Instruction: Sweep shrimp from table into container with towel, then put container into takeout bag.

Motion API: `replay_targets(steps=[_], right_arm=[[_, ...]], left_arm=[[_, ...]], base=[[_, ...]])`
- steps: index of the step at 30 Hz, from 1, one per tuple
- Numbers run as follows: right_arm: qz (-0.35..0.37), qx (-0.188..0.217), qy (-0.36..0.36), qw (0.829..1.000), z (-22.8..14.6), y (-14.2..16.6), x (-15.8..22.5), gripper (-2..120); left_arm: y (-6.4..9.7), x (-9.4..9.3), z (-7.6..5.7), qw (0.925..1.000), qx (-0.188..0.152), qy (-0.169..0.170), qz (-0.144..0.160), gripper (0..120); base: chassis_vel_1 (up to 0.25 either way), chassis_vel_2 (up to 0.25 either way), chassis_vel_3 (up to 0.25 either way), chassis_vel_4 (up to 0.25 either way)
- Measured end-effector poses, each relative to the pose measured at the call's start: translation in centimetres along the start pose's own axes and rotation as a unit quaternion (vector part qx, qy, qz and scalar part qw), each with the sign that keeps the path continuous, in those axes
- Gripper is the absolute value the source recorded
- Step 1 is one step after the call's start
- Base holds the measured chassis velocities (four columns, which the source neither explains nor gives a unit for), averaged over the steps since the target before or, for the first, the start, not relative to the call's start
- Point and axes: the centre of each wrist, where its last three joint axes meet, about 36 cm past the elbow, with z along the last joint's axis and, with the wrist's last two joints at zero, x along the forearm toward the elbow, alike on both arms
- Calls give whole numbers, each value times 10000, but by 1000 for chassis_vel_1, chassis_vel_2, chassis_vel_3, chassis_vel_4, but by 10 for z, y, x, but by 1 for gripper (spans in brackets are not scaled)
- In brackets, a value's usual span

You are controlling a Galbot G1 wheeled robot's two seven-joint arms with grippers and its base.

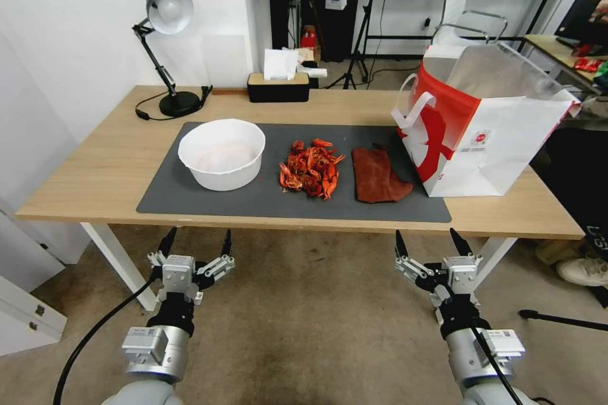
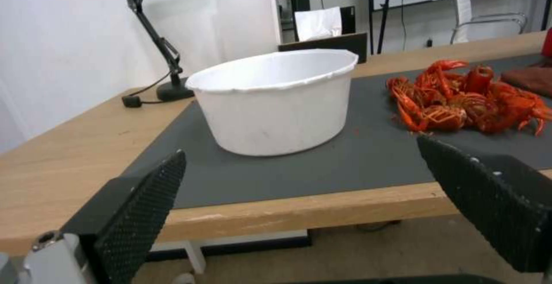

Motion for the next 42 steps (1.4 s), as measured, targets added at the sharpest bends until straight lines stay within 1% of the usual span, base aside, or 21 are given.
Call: replay_targets(steps=[23, 27, 28, 29, 30, 31, 33, 34, 35, 36, 38, 40, 41, 42], right_arm=[[0, 0, 0, 10000, 0, 0, 0, 100], [-15, -29, 9, 10000, -1, -1, -1, 100], [-46, -87, 28, 9999, -4, -4, -4, 100], [-84, -174, 54, 9998, -11, -8, -9, 100], [-84, -174, 54, 9998, -11, -8, -9, 100], [-107, -216, 74, 9997, -14, -11, -12, 100], [-212, -358, 132, 9990, -26, -19, -20, 100], [-212, -358, 132, 9990, -26, -19, -20, 100], [-300, -454, 190, 9983, -35, -24, -26, 100], [-351, -495, 221, 9979, -40, -26, -29, 100], [-427, -550, 267, 9972, -47, -30, -33, 100], [-549, -620, 341, 9960, -57, -34, -38, 100], [-644, -657, 397, 9950, -65, -37, -42, 100], [-644, -657, 397, 9950, -65, -37, -42, 100]], left_arm=[[0, 0, 0, 10000, 0, 0, 0, 100], [1, -2, -2, 10000, 32, -20, -21, 100], [4, -7, -8, 9999, 114, -68, -98, 100], [8, -14, -18, 9995, 213, -133, -188, 100], [8, -14, -18, 9995, 213, -133, -188, 100], [10, -18, -24, 9992, 276, -156, -237, 100], [15, -30, -44, 9980, 463, -225, -372, 100], [15, -30, -44, 9980, 463, -225, -372, 100], [19, -36, -56, 9971, 563, -274, -424, 100], [20, -37, -59, 9969, 585, -362, -390, 100], [19, -34, -58, 9967, 616, -396, -345, 100], [17, -32, -54, 9969, 634, -347, -300, 100], [16, -30, -49, 9972, 632, -275, -275, 100], [16, -30, -49, 9972, 632, -275, -275, 100]], base=[[0, 0, 0, 0], [0, 0, 0, 0], [0, 0, 0, 0], [0, 0, 0, 0], [0, 0, 0, 0], [0, 0, 0, 0], [0, 0, 0, 0], [0, 0, 0, 0], [0, 0, 0, 0], [0, 0, 0, 0], [0, 0, 0, 0], [0, 0, 0, 0], [0, 0, 0, 0], [0, 0, 0, 0]])
